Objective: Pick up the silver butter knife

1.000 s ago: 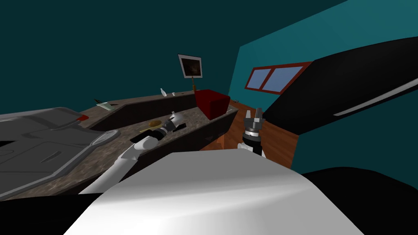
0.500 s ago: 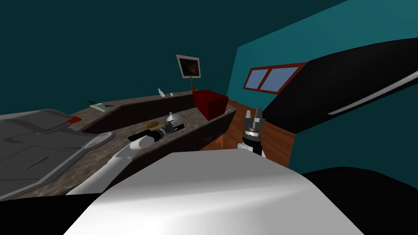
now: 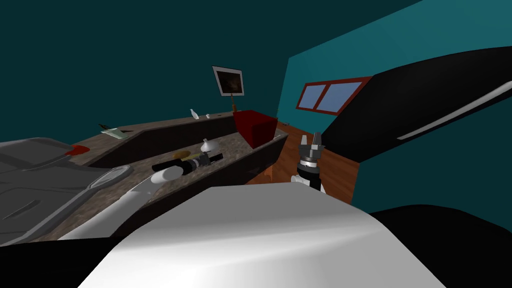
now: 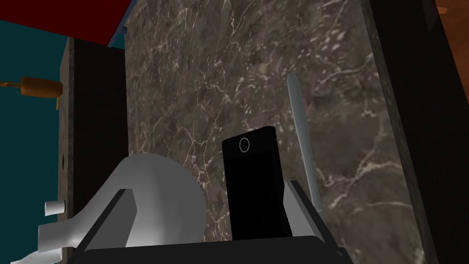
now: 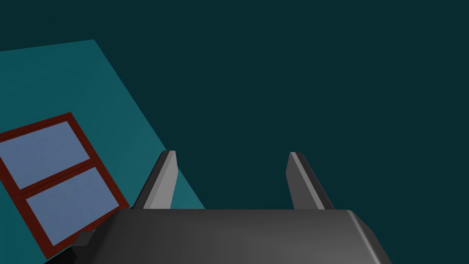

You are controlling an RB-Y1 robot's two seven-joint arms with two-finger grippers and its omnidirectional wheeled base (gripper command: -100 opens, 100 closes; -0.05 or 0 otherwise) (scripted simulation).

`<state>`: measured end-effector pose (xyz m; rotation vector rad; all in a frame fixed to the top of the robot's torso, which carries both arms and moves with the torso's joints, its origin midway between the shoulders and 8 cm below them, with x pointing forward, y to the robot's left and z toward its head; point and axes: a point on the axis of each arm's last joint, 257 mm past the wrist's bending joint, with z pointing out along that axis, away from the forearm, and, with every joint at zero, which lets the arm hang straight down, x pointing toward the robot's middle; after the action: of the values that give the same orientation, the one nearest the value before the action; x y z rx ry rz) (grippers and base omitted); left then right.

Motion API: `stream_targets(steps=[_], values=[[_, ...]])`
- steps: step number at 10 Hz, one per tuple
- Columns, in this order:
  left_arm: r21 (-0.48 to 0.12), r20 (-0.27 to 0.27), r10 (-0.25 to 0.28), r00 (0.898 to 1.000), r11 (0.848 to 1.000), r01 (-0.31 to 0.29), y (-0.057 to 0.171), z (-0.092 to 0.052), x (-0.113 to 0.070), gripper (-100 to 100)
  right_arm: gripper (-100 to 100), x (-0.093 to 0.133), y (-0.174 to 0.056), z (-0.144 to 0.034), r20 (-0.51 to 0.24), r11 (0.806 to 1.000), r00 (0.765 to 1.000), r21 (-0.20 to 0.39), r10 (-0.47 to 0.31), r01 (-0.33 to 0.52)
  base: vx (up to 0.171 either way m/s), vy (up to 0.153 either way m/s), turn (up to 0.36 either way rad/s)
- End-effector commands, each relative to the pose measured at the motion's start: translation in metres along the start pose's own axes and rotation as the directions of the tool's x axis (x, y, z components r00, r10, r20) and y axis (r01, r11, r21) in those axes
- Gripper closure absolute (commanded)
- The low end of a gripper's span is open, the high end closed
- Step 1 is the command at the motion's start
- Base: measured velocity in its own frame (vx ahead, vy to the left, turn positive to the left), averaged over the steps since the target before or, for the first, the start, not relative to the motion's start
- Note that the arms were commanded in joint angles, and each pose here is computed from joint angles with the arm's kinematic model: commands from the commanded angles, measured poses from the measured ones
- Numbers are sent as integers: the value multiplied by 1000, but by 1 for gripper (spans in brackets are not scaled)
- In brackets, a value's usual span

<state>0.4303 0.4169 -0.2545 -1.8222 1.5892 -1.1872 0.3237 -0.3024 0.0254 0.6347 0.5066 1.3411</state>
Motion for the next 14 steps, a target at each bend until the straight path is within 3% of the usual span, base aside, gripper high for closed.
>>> stream_targets(steps=[1,2,3,4,5,6,7,8,9,10,11,12,13,14], values=[[-77,27,-26,999,997,28,14,-6,-19,-100,0,0,0,0,0,1000,1000,0,0,0,31,-38,-72],[-77,23,-35,999,996,37,14,-6,-18,-100,0,0,0,0,0,1000,1000,0,0,0,37,-32,-17],[-137,52,-66,996,988,73,26,-13,-34,-100,0,0,0,0,0,1000,1000,0,0,0,44,-50,-54],[-147,52,-65,997,986,72,28,-14,-34,-100,0,0,0,0,0,1000,1000,0,0,0,49,-50,-21],[-203,85,-94,992,973,110,39,-23,-51,-100,0,0,0,0,0,1000,1000,0,0,0,75,-62,-36],[-212,85,-94,992,971,110,41,-23,-50,-100,0,0,0,0,0,1000,1000,0,0,0,58,-48,-21],[-264,121,-121,985,953,149,51,-34,-66,-100,0,0,0,0,0,1000,1000,0,0,0,66,-60,-50],[-271,120,-121,985,951,150,53,-34,-65,-100,0,0,0,0,0,1000,1000,0,0,0,58,-48,-17],[-319,159,-145,977,928,190,63,-46,-80,-100,0,0,0,0,0,1000,1000,0,0,0,70,-62,-41],[-324,158,-145,977,927,190,64,-47,-80,-100,0,0,0,0,0,1000,1000,0,0,0,58,-49,-13],[-365,198,-167,966,902,231,73,-59,-94,-100,0,0,0,0,0,1000,1000,0,0,0,70,-54,-40],[-371,198,-167,966,900,231,75,-60,-93,-100,0,0,0,0,0,1000,1000,0,0,0,62,-45,-10],[-408,238,-185,953,872,271,84,-73,-106,-100,0,0,0,0,0,1000,1000,0,0,0,79,-59,-36],[-411,238,-185,953,870,272,84,-74,-106,-100,0,0,0,0,0,1000,1000,0,0,0,60,-50,-11]])
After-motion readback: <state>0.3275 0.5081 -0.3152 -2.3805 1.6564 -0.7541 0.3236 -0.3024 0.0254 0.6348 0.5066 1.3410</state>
